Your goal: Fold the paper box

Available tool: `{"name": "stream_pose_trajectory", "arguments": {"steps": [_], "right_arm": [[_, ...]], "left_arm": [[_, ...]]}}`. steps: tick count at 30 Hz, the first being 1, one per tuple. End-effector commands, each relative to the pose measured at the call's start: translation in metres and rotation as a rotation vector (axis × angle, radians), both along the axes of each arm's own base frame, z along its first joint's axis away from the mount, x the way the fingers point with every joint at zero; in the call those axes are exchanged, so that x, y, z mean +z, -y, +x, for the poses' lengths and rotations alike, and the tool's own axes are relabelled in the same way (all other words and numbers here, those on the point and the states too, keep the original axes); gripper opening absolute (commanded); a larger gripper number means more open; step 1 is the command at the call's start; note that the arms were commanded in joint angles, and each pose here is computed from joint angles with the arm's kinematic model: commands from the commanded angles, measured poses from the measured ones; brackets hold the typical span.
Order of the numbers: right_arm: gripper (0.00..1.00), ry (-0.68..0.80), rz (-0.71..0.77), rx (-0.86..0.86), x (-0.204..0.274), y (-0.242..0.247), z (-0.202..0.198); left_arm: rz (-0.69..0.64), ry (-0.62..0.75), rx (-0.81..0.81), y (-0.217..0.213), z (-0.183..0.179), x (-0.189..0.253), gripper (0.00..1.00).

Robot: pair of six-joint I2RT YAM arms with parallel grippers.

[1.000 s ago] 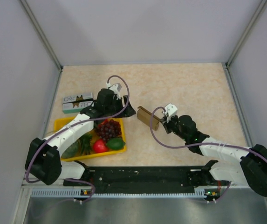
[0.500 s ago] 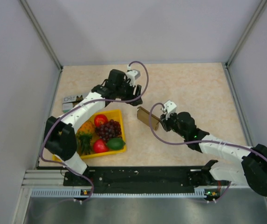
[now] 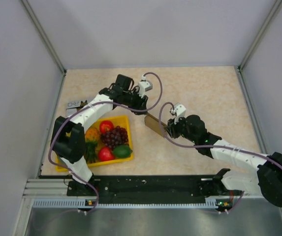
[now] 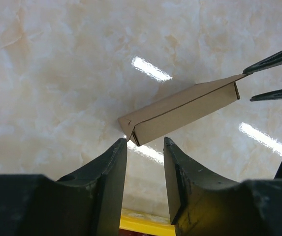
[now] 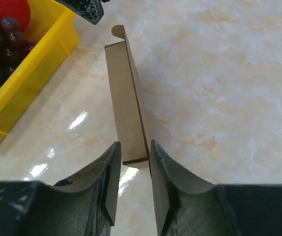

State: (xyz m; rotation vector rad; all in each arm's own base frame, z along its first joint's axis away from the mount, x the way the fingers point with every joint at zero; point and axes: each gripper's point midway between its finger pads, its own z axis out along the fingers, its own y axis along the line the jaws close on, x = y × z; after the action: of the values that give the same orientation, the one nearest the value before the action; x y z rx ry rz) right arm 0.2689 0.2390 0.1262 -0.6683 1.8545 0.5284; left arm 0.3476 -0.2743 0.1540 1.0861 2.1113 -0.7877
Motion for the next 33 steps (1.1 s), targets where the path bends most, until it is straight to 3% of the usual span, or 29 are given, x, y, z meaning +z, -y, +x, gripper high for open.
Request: {"name": "stream_pose_trajectory", "arguments": {"steps": [1, 10, 22, 33], "right_arm": [[0.34, -0.039, 0.144, -0.036, 0.045, -0.006, -0.003], [0.42, -0.258, 0.269, -0.134, 0.057, 0.026, -0.008], [0.43, -0.425, 0.169, -0.091, 0.044, 0.03, -0.016], [0.41, -0.445, 0.041, -0.079, 0.032, 0.019, -0.002]], "left_arm": [[-0.032, 0.006, -0.096, 0.009, -0.002, -0.003, 0.4], [-0.03, -0.011, -0.087, 0.014, 0.008, -0.012, 0.39], [0.012, 0.011, -0.032, 0.007, 0.026, -0.012, 0.42], [0.0, 0.009, -0.042, 0.006, 0.028, -0.005, 0.43]]}}
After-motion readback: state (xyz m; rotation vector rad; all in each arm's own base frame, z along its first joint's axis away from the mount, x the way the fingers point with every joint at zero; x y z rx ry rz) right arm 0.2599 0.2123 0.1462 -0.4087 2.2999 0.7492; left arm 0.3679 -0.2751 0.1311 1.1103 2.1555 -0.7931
